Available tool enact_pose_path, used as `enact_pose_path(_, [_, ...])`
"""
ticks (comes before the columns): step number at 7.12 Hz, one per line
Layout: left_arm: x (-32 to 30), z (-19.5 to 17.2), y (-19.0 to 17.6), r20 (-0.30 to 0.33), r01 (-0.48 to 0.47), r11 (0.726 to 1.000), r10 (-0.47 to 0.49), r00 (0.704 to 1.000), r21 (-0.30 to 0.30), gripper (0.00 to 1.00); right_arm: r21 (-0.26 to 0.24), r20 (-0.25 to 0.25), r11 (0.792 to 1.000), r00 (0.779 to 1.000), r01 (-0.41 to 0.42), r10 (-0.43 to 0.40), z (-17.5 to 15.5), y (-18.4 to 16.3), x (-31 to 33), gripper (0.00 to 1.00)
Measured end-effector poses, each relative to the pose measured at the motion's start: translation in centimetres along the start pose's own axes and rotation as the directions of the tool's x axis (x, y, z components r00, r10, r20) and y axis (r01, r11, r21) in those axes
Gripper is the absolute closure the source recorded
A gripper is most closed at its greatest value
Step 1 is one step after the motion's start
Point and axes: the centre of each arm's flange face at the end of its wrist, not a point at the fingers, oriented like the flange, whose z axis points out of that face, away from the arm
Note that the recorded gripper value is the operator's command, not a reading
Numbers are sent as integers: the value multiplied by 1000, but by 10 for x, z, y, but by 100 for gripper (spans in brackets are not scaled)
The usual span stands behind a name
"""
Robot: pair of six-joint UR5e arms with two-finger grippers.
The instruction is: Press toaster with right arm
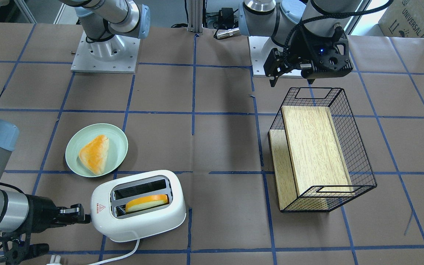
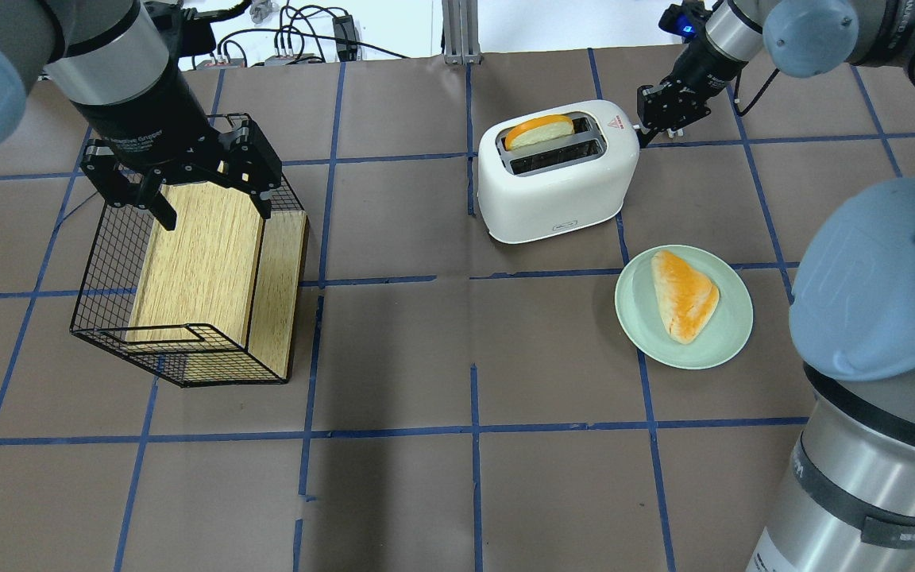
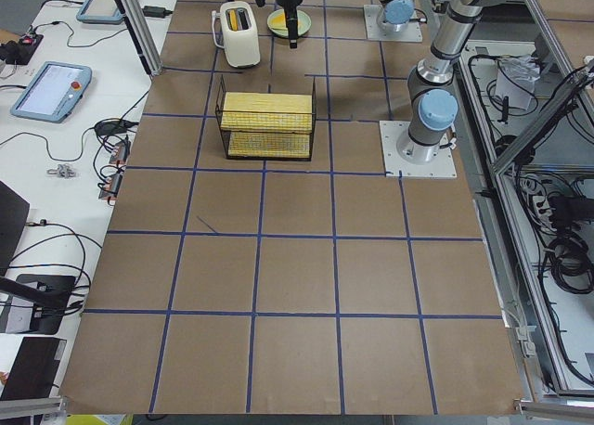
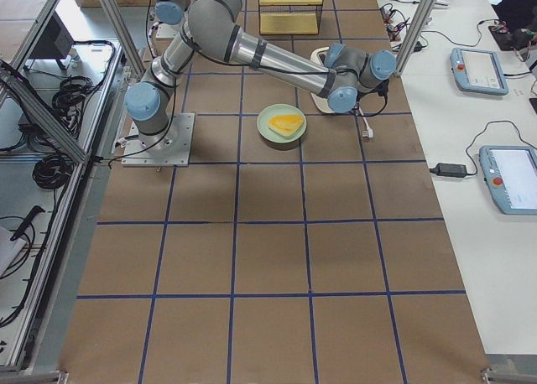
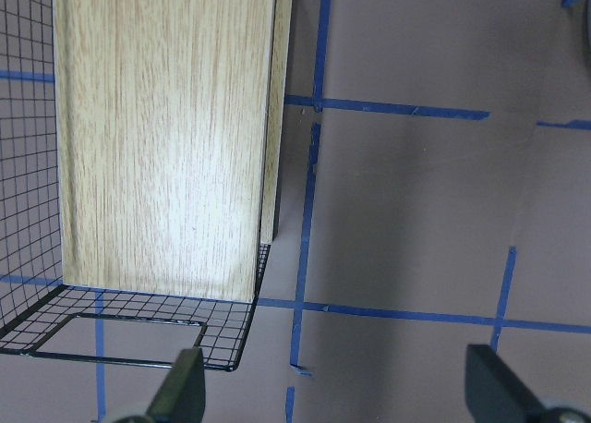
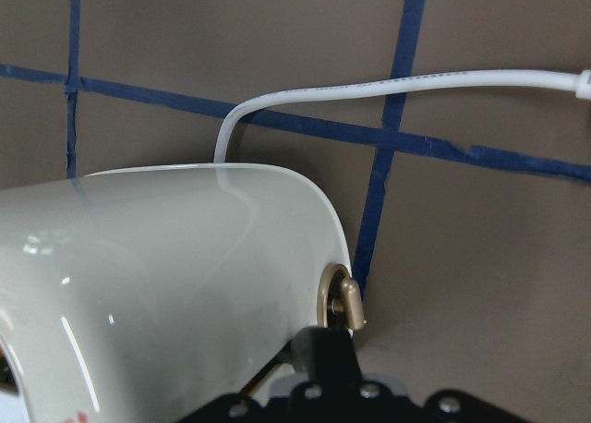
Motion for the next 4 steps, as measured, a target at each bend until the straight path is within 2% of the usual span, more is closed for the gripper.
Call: enact_pose_path(4, [0, 0, 0, 0, 0, 1000, 0, 1000, 1, 0, -6, 3, 1000, 1000, -4, 4, 5, -1, 4, 98])
